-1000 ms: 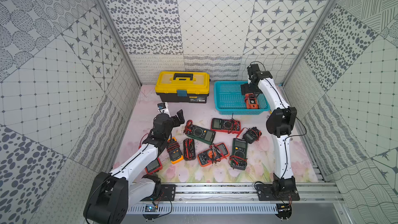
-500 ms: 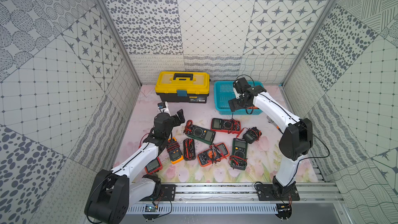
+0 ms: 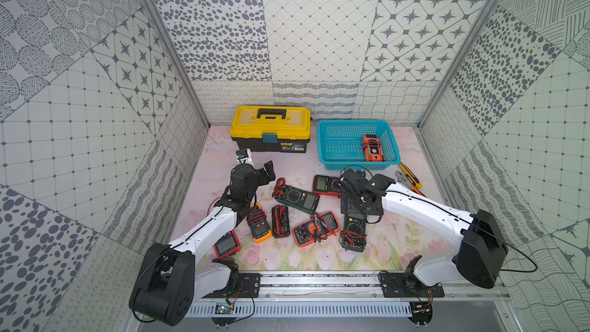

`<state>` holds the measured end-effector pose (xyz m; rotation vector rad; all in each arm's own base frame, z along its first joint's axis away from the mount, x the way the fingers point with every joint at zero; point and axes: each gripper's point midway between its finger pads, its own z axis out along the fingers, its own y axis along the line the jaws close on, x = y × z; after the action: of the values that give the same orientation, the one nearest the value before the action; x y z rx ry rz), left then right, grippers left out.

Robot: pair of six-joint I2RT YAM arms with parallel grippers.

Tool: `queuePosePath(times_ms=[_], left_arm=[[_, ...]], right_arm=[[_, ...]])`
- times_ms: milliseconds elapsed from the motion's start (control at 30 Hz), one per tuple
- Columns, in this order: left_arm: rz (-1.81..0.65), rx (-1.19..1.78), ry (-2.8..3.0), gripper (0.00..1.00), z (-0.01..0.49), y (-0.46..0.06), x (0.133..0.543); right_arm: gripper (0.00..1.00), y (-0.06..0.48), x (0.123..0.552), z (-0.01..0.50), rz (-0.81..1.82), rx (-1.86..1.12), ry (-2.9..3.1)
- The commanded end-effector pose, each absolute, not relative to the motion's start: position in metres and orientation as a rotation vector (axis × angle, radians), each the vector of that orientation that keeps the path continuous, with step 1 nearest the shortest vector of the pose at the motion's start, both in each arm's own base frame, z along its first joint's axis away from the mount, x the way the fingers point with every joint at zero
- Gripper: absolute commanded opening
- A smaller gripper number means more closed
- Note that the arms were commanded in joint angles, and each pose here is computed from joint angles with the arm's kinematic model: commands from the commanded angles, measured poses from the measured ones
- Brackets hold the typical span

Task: Put the multimeter into the basket
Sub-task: Pick up the multimeter from the center of the board.

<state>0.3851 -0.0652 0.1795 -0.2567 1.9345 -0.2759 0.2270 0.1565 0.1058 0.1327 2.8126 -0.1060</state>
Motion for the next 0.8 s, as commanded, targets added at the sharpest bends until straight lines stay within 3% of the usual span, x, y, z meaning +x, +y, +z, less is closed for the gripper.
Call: queuePosePath(times_ms=[0, 333, 767], left_arm=[[-0.312, -0.248, 1.927, 0.99, 0.183, -0.071, 0.39], [-0.338, -0.25, 1.953, 0.99, 0.175, -0.076, 0.392], [-0.336, -0.253, 1.964, 0.99, 0.171, -0.075, 0.39]], right_arm=[[0.98, 0.163, 0.211, 0.094, 0.006, 0.335, 2.843], [0.98, 0.185, 0.204, 0.052, 0.125, 0.355, 2.923], [0.98, 0.164, 0.197, 0.012, 0.03, 0.419, 2.987]])
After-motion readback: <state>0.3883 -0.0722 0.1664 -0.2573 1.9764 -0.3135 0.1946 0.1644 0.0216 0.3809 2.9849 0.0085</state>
